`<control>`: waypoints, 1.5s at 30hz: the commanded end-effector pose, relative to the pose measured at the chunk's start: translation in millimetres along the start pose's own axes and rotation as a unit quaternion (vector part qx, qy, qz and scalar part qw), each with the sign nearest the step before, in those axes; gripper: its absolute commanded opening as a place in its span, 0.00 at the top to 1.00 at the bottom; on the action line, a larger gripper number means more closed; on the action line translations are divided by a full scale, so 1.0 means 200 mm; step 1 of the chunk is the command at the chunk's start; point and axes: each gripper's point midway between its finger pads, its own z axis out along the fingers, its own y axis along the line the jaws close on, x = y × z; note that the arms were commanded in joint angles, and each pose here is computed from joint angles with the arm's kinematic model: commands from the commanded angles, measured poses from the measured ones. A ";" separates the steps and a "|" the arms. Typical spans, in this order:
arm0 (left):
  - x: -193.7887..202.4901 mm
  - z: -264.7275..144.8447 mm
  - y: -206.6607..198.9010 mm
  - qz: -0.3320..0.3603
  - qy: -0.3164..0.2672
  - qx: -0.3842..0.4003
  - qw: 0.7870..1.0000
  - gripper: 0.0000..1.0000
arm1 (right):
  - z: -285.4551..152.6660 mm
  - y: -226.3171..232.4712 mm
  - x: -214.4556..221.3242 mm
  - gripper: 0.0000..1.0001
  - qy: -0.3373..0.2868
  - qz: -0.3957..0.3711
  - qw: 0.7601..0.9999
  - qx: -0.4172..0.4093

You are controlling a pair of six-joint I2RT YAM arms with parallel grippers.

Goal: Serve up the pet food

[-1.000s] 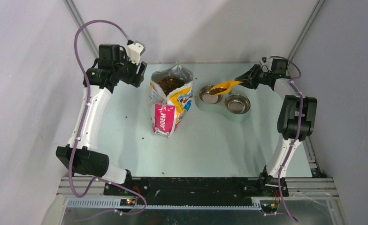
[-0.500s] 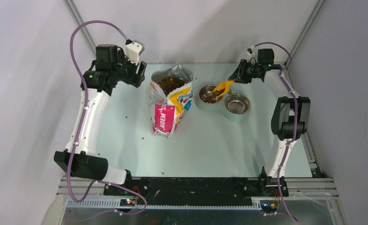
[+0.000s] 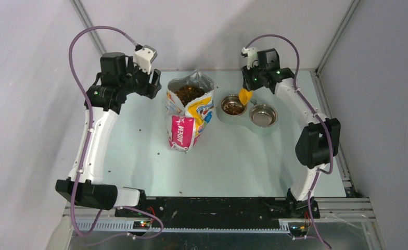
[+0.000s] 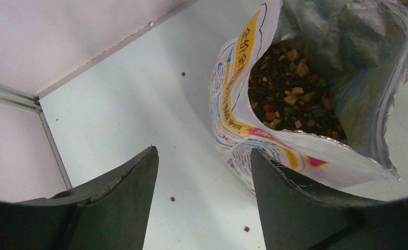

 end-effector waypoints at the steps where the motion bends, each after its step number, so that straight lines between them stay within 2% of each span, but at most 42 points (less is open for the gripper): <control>1: -0.09 -0.03 -0.03 -0.012 -0.042 0.009 0.999 0.28 | -0.19 0.04 -0.21 1.00 -0.051 -0.147 0.986 0.058; 3: -0.09 -0.03 -0.04 -0.014 -0.045 0.010 0.999 0.28 | -0.19 0.06 -0.18 1.00 -0.044 -0.174 0.982 0.058; 7: -0.08 -0.02 -0.04 -0.016 -0.046 0.012 0.999 0.28 | -0.22 0.04 -0.18 1.00 -0.048 -0.168 0.983 0.050; 10: -0.09 -0.02 -0.05 -0.019 -0.048 0.016 0.999 0.28 | -0.22 0.07 -0.15 1.00 -0.041 -0.168 0.985 0.015; 11: -0.10 -0.02 -0.05 -0.019 -0.050 0.017 0.998 0.28 | -0.24 0.07 -0.16 1.00 -0.050 -0.146 0.988 -0.010; 13: -0.10 -0.02 -0.05 -0.021 -0.052 0.018 0.998 0.28 | -0.28 0.03 -0.24 1.00 -0.073 -0.031 0.996 -0.045; 15: -0.10 -0.01 -0.05 -0.024 -0.051 0.019 0.998 0.28 | -0.31 -0.05 -0.31 1.00 -0.097 0.010 0.994 -0.045; 18: -0.10 0.00 -0.05 -0.032 -0.052 0.021 0.998 0.28 | -0.28 -0.06 -0.26 1.00 -0.081 -0.023 0.996 -0.026; 21: -0.10 0.00 -0.06 -0.035 -0.055 0.022 0.998 0.28 | -0.28 -0.10 -0.26 1.00 -0.086 0.002 0.996 -0.030; 24: -0.11 -0.01 -0.06 -0.035 -0.056 0.022 0.998 0.28 | -0.26 -0.08 -0.23 1.00 -0.066 -0.039 0.997 -0.020; 27: -0.10 -0.01 -0.05 -0.036 -0.053 0.020 0.998 0.28 | -0.31 -0.04 -0.31 1.00 -0.094 0.036 0.992 -0.081; 31: -0.08 -0.01 -0.06 -0.037 -0.048 0.020 0.998 0.28 | -0.42 0.01 -0.46 1.00 -0.133 0.029 0.986 -0.100; 35: -0.07 0.01 -0.06 -0.049 -0.048 0.021 0.997 0.27 | -0.58 0.02 -0.67 1.00 -0.194 0.075 0.971 -0.118; 38: -0.07 0.03 -0.08 -0.072 -0.049 0.027 0.996 0.27 | -0.74 0.08 -0.85 1.00 -0.251 0.104 0.950 -0.152; 43: -0.08 0.06 -0.08 -0.115 -0.051 0.025 0.992 0.27 | -0.86 0.32 -1.00 1.00 -0.282 0.089 0.927 -0.231; 45: -0.07 0.06 -0.08 -0.141 -0.048 0.020 0.989 0.27 | -0.87 0.46 -1.01 1.00 -0.281 0.055 0.923 -0.257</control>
